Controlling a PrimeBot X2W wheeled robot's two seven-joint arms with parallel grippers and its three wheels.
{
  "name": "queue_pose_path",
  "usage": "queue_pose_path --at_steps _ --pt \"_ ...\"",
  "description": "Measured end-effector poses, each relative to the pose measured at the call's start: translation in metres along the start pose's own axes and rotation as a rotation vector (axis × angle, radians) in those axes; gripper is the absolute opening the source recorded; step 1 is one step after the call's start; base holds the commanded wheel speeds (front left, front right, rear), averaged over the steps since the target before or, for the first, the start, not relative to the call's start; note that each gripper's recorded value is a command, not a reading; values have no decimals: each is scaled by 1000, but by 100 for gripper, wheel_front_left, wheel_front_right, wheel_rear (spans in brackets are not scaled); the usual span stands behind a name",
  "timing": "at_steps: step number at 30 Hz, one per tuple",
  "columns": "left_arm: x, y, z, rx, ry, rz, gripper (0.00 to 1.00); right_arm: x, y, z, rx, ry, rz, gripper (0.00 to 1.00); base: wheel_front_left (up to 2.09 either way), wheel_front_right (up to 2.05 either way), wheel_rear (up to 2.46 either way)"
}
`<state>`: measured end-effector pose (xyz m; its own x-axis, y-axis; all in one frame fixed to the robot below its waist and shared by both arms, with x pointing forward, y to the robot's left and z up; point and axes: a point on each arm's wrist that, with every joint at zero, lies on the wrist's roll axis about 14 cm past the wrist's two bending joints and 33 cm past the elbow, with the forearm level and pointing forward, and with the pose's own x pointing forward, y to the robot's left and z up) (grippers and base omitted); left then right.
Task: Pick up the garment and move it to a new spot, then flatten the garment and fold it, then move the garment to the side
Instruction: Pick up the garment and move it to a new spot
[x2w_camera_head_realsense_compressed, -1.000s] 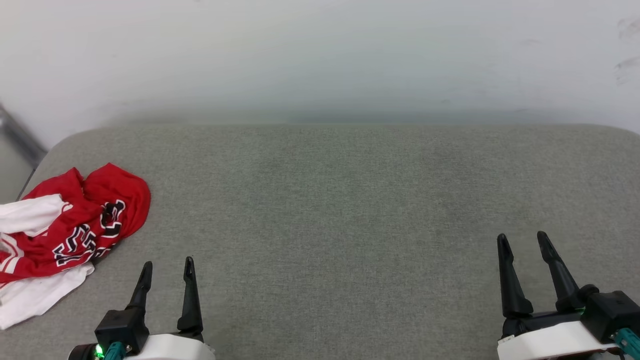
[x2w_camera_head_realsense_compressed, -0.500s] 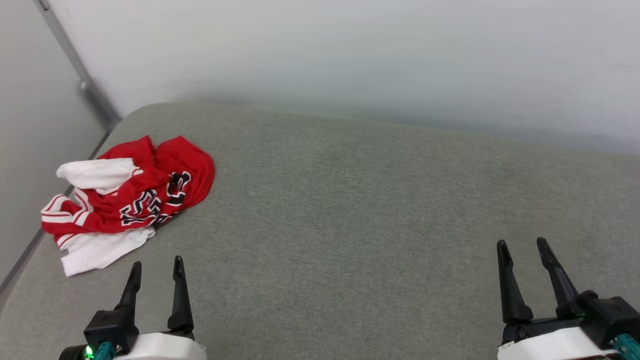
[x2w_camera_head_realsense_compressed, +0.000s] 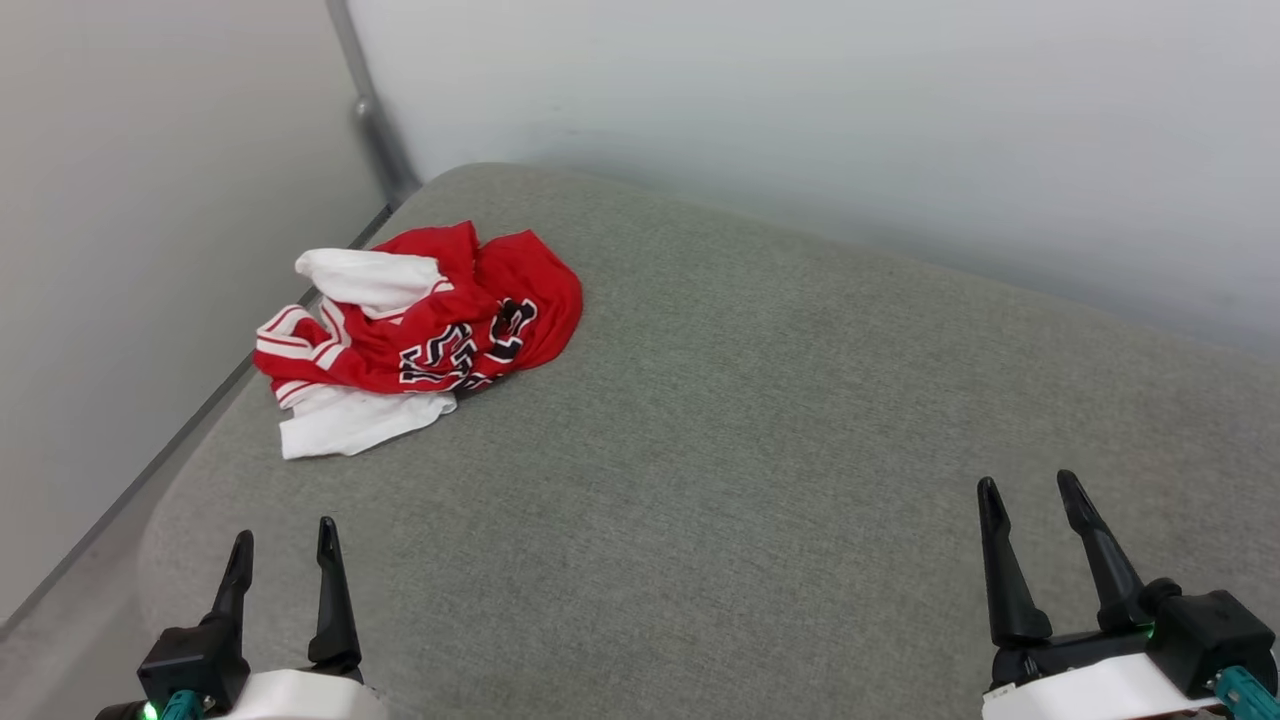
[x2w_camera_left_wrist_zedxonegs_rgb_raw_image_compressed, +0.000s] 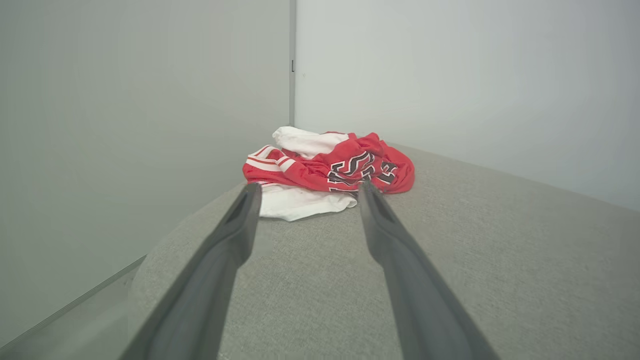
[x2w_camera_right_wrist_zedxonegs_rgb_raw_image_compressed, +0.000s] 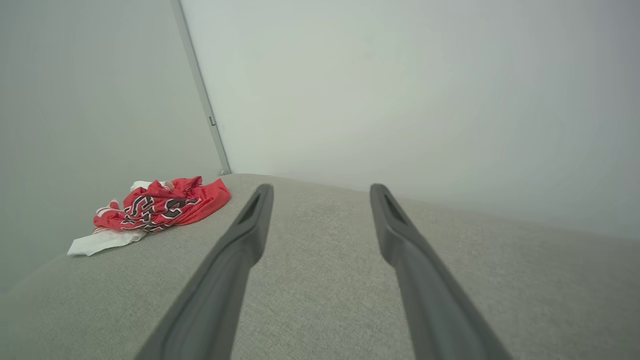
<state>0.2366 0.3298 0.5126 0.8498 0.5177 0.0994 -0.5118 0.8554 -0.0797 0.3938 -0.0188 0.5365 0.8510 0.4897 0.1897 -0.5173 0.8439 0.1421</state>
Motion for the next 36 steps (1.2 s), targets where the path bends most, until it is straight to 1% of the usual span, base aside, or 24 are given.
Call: queue_pose_path --at_steps 6,12,15,19,23,24,26,32,36 --pt "-10 23 -1 8 9 72 100 11 16 -8 12 16 56 100 0 0 0" --pt "-8 30 -3 14 22 93 100 14 18 -14 13 25 67 100 0 0 0" --pt "4 34 6 19 -7 94 100 14 16 -15 7 28 63 100 0 0 0" --pt "36 33 32 46 -87 74 100 18 10 -14 -11 18 53 100 0 0 0" --pt "78 33 66 66 -178 44 100 24 0 -16 -37 11 35 100 0 0 0" --pt "110 25 81 71 -215 19 100 32 -13 -17 -55 0 11 100 0 0 0" --pt "133 19 90 105 -232 -8 100 35 -22 -21 -69 2 -5 100 0 0 0" --pt "195 2 101 159 -243 -62 100 46 -47 -35 -96 7 -51 100 0 0 0" --pt "236 -7 83 157 -156 -104 100 47 -67 -49 -112 26 -92 100 0 0 0"
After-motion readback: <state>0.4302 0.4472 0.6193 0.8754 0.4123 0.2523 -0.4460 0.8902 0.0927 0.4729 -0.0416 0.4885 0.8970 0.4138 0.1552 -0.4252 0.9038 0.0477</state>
